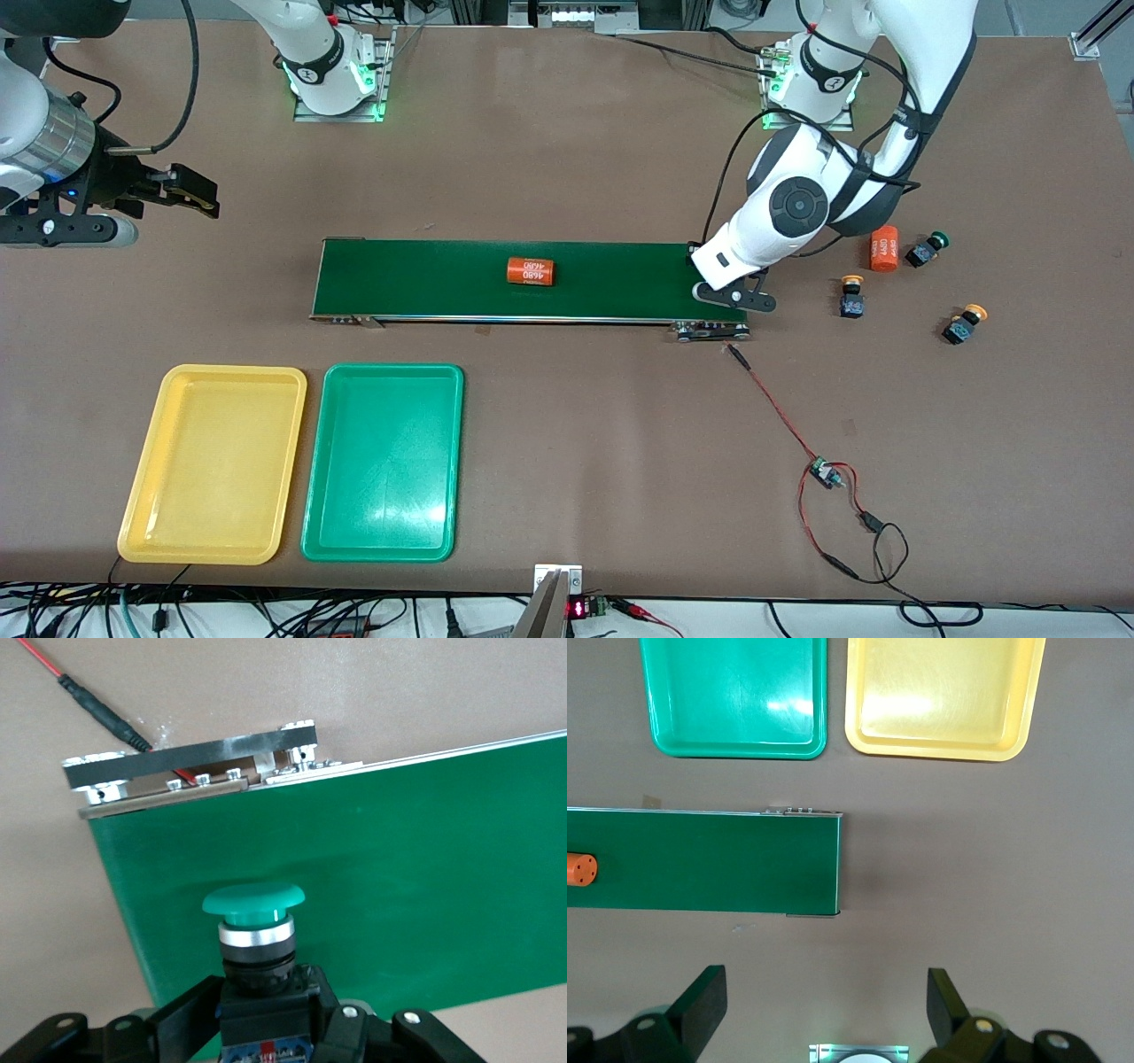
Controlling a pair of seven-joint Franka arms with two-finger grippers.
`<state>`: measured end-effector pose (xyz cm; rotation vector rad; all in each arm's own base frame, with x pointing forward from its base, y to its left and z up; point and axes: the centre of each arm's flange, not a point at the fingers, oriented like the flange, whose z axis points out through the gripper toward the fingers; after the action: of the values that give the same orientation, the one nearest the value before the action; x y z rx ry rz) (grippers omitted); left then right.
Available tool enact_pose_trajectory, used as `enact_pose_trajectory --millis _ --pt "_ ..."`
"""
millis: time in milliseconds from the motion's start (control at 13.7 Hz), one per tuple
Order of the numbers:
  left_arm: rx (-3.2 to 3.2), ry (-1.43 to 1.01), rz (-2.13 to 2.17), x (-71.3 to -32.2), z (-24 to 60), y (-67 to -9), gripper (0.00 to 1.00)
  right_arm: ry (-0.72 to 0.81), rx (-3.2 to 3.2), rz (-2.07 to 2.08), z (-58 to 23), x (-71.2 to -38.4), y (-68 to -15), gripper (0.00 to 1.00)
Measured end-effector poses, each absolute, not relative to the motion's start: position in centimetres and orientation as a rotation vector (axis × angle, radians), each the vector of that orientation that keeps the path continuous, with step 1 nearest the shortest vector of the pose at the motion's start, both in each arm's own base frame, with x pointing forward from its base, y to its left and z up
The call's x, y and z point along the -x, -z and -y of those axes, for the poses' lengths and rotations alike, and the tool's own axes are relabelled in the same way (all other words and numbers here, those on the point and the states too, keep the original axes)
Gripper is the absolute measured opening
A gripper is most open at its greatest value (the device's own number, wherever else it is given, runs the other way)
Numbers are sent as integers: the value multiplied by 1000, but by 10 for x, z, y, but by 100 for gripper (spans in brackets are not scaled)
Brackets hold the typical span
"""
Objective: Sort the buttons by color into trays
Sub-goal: 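Carry the green button onto the belt and open the left gripper, then grasp the orange-capped button with the left gripper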
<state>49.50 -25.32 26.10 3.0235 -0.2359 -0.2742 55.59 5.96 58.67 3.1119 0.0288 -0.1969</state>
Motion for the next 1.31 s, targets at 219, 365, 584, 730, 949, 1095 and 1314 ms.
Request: enact_pose_trajectory --millis 219,365,584,730,949,1095,1314 --pt "-3014 276 231 -491 253 -245 44 197 -3112 -29 -60 -556 -587 100" --pt "-3009 280 231 -491 254 -240 44 198 -3112 -29 -60 -556 -587 100" --pt "-3007 261 236 -493 256 -243 56 198 -3112 -29 -60 -556 -587 100" --pt "-3006 218 235 -500 256 -256 75 198 -3112 -28 -59 -556 -587 100" --pt "-3026 182 198 -519 243 -295 100 199 -3112 -28 -59 -556 -586 100" --pt "-3044 189 113 -542 211 -329 100 200 -3112 -28 -59 -556 -586 100" --pt "-3042 184 -67 -570 142 -344 100 208 -3111 -28 -60 -557 -583 100"
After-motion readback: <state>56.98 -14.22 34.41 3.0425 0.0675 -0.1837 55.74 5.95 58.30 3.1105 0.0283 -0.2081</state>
